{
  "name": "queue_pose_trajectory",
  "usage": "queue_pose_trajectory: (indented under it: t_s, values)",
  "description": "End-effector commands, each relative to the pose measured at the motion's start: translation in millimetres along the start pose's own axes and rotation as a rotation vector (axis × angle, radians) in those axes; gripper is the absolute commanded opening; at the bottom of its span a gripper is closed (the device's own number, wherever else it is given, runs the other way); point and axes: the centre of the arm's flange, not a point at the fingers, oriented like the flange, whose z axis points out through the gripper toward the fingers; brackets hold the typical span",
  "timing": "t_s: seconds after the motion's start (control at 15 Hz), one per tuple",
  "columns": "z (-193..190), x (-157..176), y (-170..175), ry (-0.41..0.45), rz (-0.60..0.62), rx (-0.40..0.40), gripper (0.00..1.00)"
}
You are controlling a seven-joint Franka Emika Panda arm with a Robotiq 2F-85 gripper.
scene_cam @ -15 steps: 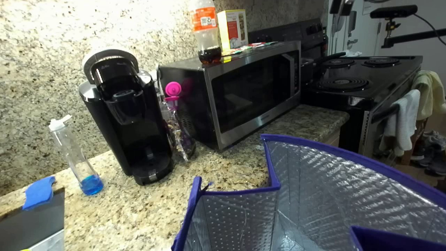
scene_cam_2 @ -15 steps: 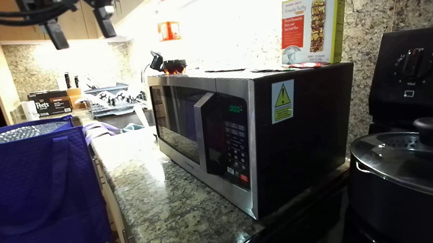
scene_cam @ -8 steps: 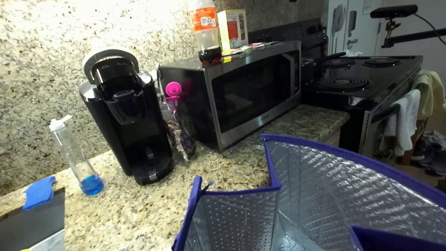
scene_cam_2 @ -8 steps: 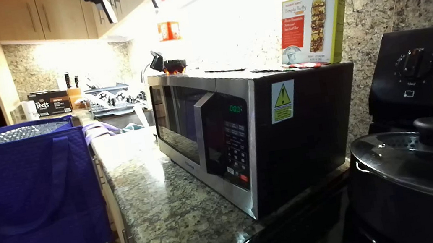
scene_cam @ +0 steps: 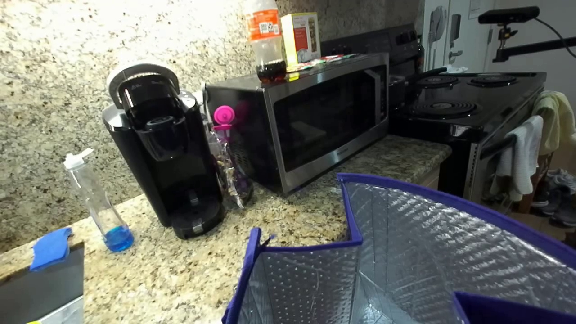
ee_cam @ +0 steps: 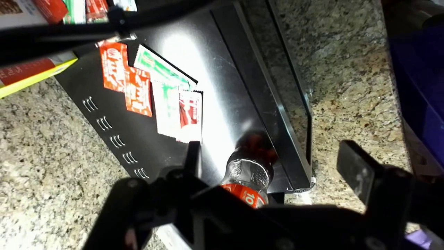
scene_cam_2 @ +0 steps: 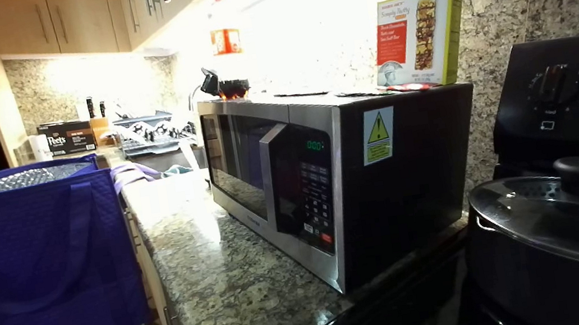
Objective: Put the coca-cola bottle in the bag
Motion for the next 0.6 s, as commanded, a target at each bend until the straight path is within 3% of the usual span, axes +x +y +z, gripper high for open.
queue_pose_trajectory:
  t_s: [0.0, 0.27, 0.53]
  values:
    - [0, -1, 1, -0.001, -0.001, 0.0, 1.0]
    - [7, 4, 9, 0.055, -0.044, -0.044, 1.0]
    - [15, 28, 31, 0.24, -0.117, -0.12, 1.0]
